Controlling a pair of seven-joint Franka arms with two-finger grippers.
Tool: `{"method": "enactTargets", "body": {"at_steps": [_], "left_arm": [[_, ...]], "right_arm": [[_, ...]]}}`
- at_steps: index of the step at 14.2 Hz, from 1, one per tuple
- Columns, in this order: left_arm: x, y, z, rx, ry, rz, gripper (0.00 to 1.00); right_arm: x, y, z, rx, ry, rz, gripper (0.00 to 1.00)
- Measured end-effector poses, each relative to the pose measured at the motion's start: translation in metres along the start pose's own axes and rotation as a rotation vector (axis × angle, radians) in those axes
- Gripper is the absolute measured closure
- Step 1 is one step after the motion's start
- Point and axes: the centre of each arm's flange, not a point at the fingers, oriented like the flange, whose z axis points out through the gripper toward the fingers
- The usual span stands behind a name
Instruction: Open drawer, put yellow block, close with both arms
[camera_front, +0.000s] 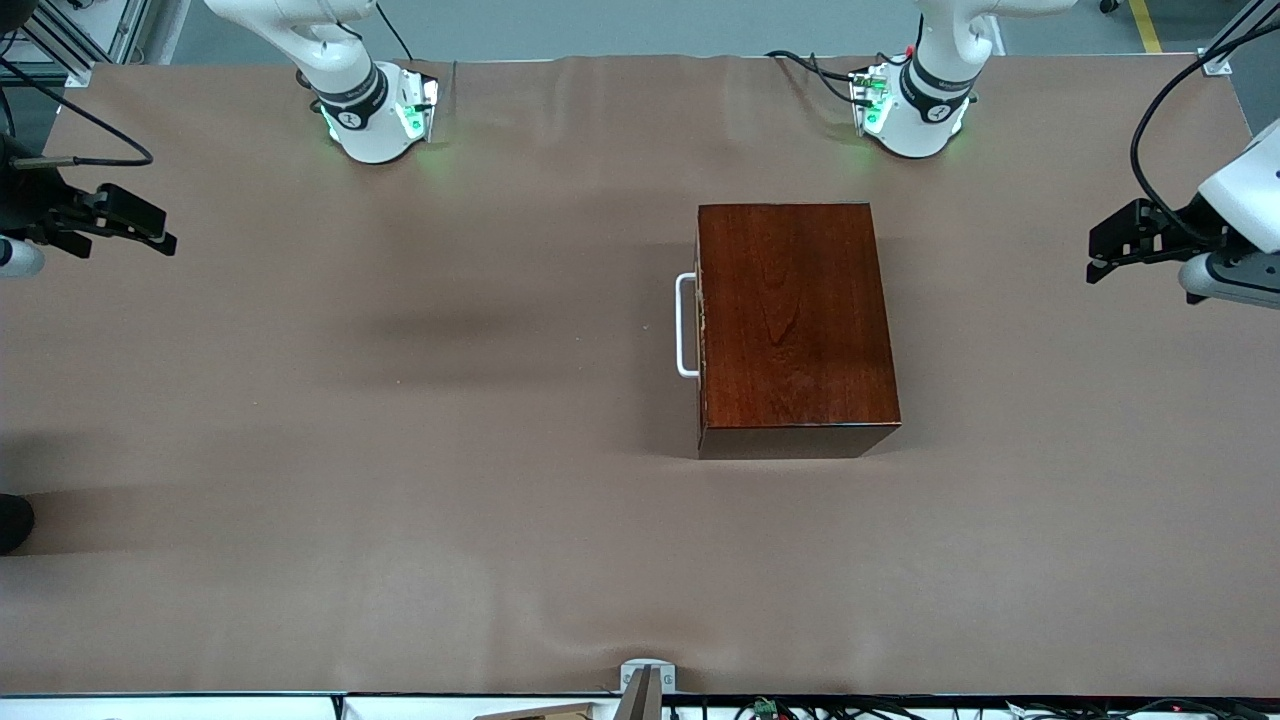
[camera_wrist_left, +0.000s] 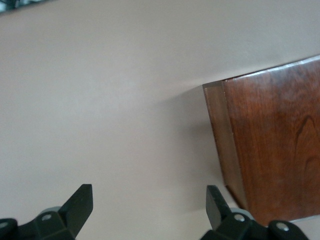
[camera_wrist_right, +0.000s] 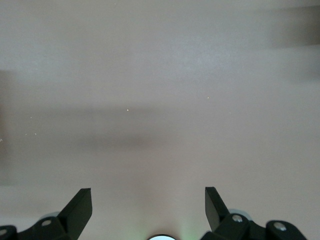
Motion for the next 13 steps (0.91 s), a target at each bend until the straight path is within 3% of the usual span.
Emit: {"method": "enactTargets", "body": {"at_steps": [3, 13], "left_arm": [[-0.011, 0.004, -0.001, -0.002, -0.005, -0.11, 0.0], [-0.022, 0.001, -0.005, -0.003, 0.002, -0.127, 0.0]], "right_arm": [[0.0, 0.0, 0.0, 0.0, 0.0, 0.0, 0.0], [0.0, 0.0, 0.0, 0.0, 0.0, -0.001, 0.0]]}}
